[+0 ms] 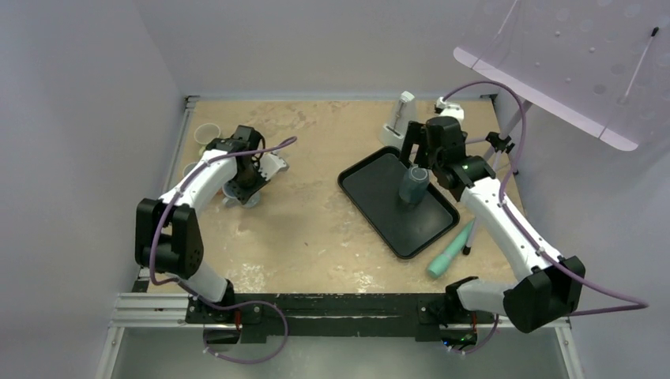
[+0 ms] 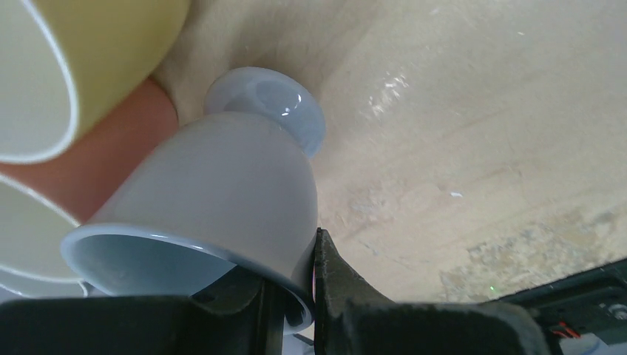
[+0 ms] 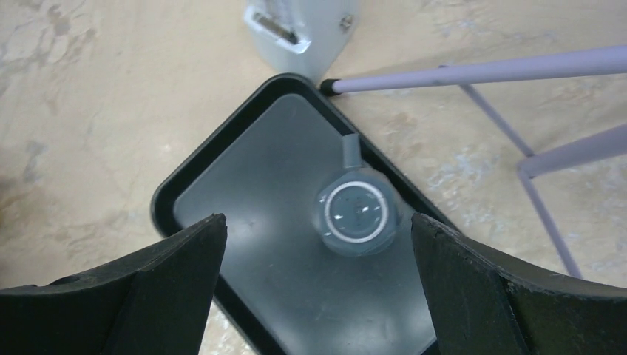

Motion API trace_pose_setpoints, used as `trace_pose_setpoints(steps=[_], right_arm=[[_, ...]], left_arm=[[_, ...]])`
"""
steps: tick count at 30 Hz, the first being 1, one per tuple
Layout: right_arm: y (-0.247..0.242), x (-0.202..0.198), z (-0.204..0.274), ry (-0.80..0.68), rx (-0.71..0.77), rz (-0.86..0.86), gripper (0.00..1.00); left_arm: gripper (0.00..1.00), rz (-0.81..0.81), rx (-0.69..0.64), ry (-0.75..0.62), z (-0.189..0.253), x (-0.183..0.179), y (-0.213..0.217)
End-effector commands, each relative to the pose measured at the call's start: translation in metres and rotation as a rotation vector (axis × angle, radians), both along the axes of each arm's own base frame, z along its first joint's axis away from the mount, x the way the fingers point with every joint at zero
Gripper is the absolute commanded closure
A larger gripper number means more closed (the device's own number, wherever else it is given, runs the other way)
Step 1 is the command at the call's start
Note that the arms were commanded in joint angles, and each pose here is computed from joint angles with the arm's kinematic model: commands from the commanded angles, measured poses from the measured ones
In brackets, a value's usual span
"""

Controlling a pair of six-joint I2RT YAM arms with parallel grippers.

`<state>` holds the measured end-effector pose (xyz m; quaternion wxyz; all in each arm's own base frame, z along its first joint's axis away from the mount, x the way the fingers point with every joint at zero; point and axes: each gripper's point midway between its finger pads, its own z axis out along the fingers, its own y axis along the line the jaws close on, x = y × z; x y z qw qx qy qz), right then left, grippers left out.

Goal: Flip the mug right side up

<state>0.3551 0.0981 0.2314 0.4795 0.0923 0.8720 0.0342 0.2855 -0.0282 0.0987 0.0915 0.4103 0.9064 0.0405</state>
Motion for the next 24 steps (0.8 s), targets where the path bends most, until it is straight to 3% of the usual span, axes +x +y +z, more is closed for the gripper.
trace_pose_setpoints(steps=[1,9,14,17,24], right_arm=[[-0.024,0.011,0.003,-0.029,-0.037,-0.027,0.01],[-0.03,0.037,-0.027,0.05,-0.062,-0.029,0.01],[-0.026,0.038,-0.065,0.16,-0.071,-0.014,0.03],[-0.031,0.03,-0.089,0.244,-0.112,-0.015,0.1],[-0.003,0.006,-0.129,0.377,-0.098,0.147,0.32]], left_arm=[[1.0,-0.031,0.067,-0.075,-0.007,0.035,0.007],[0.85,-0.03,0.088,-0.018,-0.028,0.041,0.008],[0.62,-0.027,0.057,0.007,-0.022,0.034,0.003],[0.55,-0.032,0.014,-0.004,-0.005,0.028,-0.003],[0.5,-0.044,-0.105,-0.029,0.035,0.015,-0.021]])
